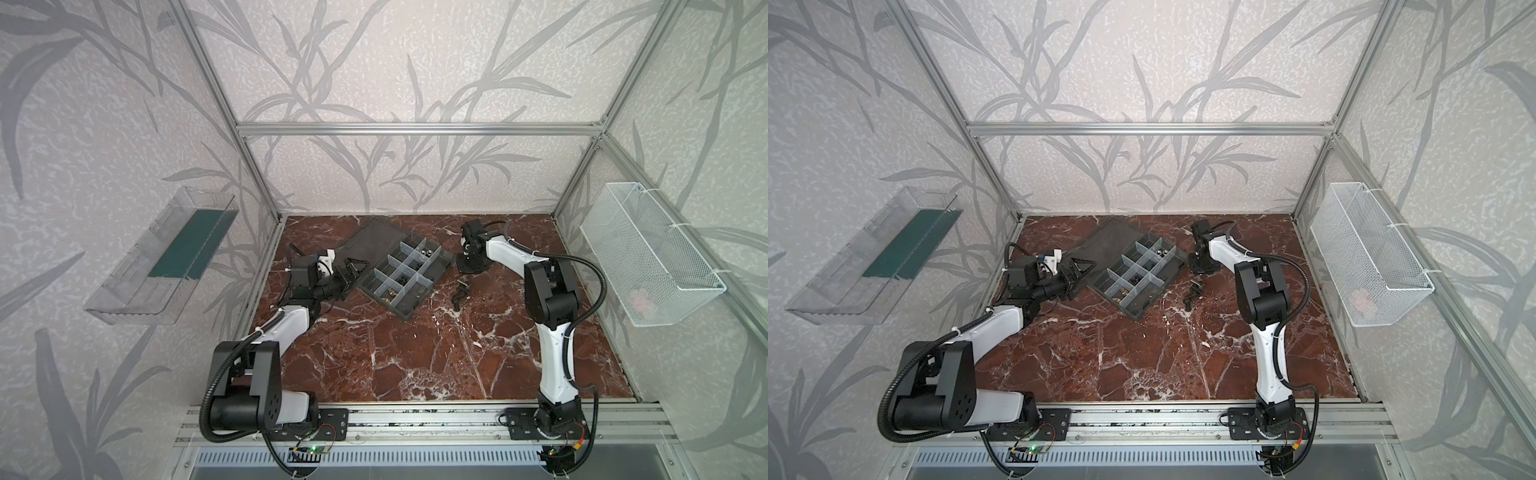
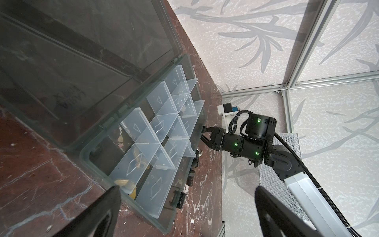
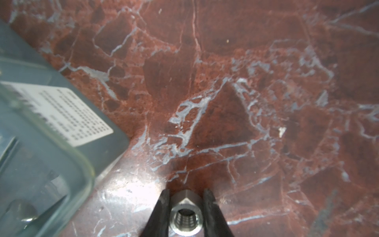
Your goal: Sort the screws and nuts into containers
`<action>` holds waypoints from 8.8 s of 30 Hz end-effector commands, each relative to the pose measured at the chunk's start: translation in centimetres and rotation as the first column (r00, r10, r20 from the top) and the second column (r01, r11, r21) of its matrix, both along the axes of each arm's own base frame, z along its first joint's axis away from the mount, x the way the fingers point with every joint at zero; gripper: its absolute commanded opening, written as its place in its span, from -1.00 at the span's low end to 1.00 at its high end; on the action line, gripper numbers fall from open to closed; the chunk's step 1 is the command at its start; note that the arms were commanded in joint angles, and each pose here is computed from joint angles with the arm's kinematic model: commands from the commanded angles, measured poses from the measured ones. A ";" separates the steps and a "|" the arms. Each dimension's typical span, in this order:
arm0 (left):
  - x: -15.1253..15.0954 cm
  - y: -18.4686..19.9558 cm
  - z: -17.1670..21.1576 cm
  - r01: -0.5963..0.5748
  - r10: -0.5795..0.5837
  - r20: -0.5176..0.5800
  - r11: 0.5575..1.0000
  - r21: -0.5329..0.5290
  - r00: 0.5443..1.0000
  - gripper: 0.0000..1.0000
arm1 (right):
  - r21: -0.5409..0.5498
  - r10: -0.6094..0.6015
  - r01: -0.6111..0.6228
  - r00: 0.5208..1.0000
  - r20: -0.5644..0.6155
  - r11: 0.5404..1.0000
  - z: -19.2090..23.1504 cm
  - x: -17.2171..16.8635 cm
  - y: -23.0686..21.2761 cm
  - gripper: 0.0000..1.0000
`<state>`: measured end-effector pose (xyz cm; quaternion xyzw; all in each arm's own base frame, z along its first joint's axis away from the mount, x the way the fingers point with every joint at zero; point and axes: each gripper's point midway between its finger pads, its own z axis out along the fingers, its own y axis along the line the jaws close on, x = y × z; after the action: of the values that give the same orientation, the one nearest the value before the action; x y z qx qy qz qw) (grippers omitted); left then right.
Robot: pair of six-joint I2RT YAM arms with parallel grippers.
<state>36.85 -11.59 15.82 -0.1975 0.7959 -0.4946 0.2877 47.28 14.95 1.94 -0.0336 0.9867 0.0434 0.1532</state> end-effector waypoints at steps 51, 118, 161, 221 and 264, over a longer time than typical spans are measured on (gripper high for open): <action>0.0 0.0 1.6 0.001 -0.001 0.054 1.000 0.001 0.999 0.99 | 0.097 0.222 -0.260 0.931 0.290 0.961 6.7 7.3 12.7 -0.33; 0.8 -0.1 1.4 0.004 -0.004 0.039 1.000 -0.015 0.999 0.99 | -0.016 0.138 -0.141 0.983 -0.117 0.990 -1.0 -14.0 5.5 -0.35; 0.3 0.0 2.0 -0.001 0.003 0.062 1.000 -0.028 0.998 0.99 | 0.211 0.406 -0.428 0.903 0.140 0.879 9.0 -8.7 18.5 -0.83; 0.8 0.0 2.1 -0.004 0.006 0.056 0.999 -0.034 0.998 0.99 | 0.023 0.112 -0.112 0.994 0.005 0.993 2.8 -10.2 2.9 0.05; 0.7 0.1 1.7 -0.005 0.007 0.048 0.999 -0.032 0.999 0.99 | -0.067 0.202 -0.207 0.976 -0.083 0.976 -0.4 -11.0 4.7 -0.62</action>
<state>37.21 -11.60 16.65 -0.2002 0.7854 -0.5067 0.2939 37.29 19.65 1.74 -0.1392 0.9815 0.0216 0.1296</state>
